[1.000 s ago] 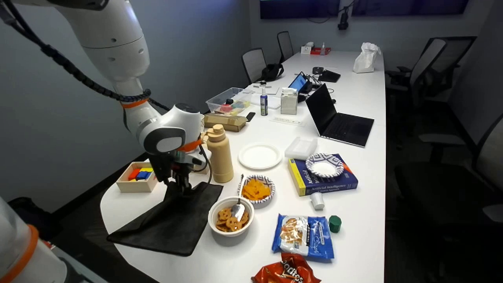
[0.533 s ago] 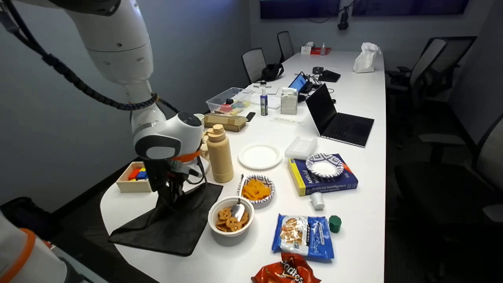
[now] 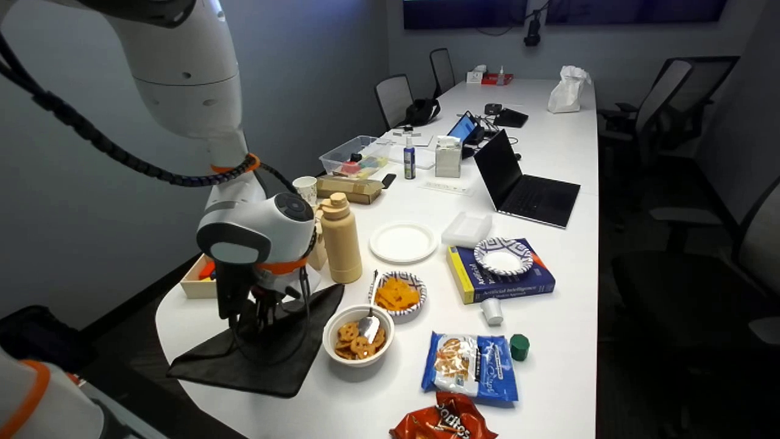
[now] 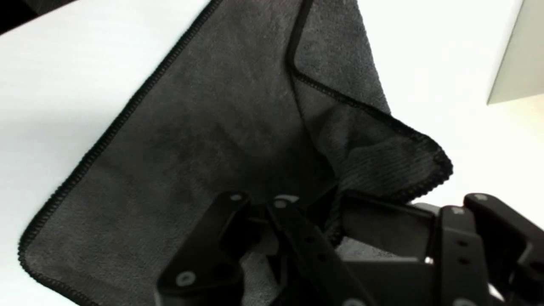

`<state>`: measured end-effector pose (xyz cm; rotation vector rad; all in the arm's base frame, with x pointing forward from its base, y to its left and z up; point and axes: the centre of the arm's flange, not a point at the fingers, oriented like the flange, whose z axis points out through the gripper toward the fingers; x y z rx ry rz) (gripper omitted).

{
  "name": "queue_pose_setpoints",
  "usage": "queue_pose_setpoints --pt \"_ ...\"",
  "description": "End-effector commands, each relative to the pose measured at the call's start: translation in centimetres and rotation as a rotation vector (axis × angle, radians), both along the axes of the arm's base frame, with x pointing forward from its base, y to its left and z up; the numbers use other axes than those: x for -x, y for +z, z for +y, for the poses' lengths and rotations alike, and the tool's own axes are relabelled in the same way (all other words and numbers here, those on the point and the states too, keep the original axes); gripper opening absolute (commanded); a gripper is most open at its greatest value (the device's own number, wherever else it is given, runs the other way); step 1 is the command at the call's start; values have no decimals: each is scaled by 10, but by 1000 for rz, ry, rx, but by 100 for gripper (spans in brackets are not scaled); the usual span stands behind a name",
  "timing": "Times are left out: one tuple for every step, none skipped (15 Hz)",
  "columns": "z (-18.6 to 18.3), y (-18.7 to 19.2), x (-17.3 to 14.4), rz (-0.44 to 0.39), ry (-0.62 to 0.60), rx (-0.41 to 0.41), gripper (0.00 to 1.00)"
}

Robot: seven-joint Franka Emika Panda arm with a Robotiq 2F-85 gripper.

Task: Fold the towel into a triangle twice.

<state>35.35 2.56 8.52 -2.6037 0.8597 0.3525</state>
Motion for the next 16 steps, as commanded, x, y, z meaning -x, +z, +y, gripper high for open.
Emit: queue_pose_setpoints --pt "-18 5 21 -7 -38 2 0" --pt "-22 5 23 -4 -44 2 0" --pt "-27 5 26 0 -52 2 0" --pt "-31 6 29 8 -61 4 0" --pt "-35 7 33 10 -69 3 0" --pt "-39 8 38 13 -76 4 0" --pt "-42 8 41 19 -82 5 0" --pt "-45 9 46 22 -89 5 0" --pt "-48 10 50 26 -97 6 0" --pt "-52 10 55 31 -104 8 0" --pt "-54 11 60 36 -111 11 0" --pt "-56 11 61 40 -117 15 0" --pt "-59 11 61 44 -126 22 0" --pt "-62 10 62 45 -133 26 0" --pt "-66 7 60 54 -145 32 0" --pt "-70 6 61 61 -160 45 0"
